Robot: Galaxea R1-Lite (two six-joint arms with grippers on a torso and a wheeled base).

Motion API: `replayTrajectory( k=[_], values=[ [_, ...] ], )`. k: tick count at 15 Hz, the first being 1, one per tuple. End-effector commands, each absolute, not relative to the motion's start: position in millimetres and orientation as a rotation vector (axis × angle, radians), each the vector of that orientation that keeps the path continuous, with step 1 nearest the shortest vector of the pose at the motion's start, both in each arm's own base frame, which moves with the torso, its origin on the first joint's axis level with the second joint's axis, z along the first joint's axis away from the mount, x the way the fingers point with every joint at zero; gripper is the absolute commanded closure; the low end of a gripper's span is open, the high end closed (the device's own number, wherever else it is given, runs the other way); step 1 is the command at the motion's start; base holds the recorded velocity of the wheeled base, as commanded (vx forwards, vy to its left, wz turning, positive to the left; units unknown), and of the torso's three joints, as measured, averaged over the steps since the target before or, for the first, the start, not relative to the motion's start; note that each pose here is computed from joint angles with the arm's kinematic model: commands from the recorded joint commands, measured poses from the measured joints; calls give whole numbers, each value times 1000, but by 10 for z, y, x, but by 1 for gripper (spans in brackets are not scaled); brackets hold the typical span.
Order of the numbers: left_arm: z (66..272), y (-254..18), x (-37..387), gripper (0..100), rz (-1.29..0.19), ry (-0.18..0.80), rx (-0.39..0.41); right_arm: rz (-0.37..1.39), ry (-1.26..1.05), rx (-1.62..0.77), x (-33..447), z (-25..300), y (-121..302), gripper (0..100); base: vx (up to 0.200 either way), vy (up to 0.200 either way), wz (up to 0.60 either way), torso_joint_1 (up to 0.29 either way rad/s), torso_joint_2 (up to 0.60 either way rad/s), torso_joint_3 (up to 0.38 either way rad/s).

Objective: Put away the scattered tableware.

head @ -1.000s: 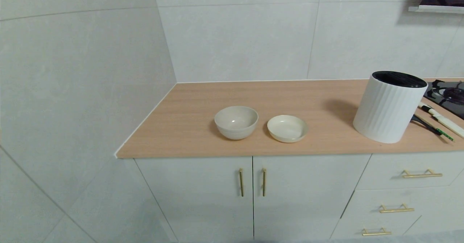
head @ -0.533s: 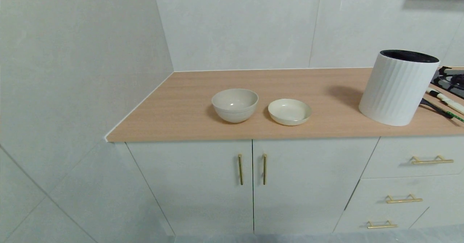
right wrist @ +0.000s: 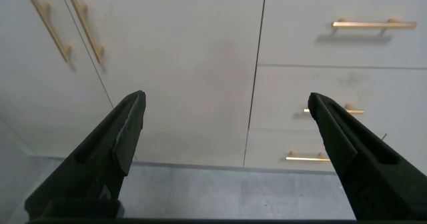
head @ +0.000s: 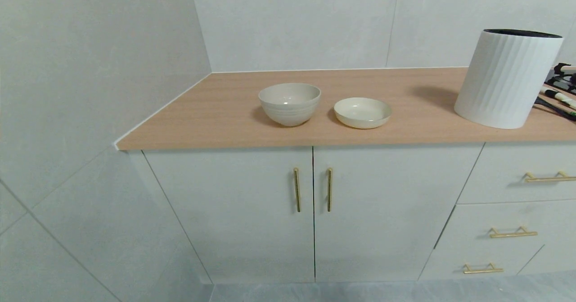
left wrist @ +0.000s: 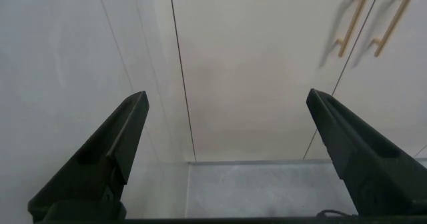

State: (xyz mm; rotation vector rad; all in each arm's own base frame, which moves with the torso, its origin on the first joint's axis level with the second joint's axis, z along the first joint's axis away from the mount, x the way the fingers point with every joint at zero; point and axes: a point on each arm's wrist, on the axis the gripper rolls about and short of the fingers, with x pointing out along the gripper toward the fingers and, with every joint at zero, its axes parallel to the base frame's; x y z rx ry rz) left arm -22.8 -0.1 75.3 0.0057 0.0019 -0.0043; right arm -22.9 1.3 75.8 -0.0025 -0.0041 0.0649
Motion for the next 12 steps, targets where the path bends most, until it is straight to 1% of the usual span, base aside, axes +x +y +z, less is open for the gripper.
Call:
replayTrajectory(
  k=[1, 5, 8, 12],
  values=[
    [754, -1, -227, 0, -5, 3, 6, 66, -5, -3, -228, 760, 13, 0, 0, 0, 0, -154, 456, 310],
    [752, -1, -227, 0, -5, 5, 6, 66, -3, -3, -228, 758, 13, 0, 0, 0, 0, -137, 455, 313],
    [752, -1, -227, 0, -5, 5, 6, 66, -5, -3, -228, 760, 13, 0, 0, 0, 0, -85, 411, 313],
    [754, -1, -227, 0, -5, 3, 6, 66, -5, -3, -228, 760, 13, 0, 0, 0, 0, -27, 108, 73]
  ],
)
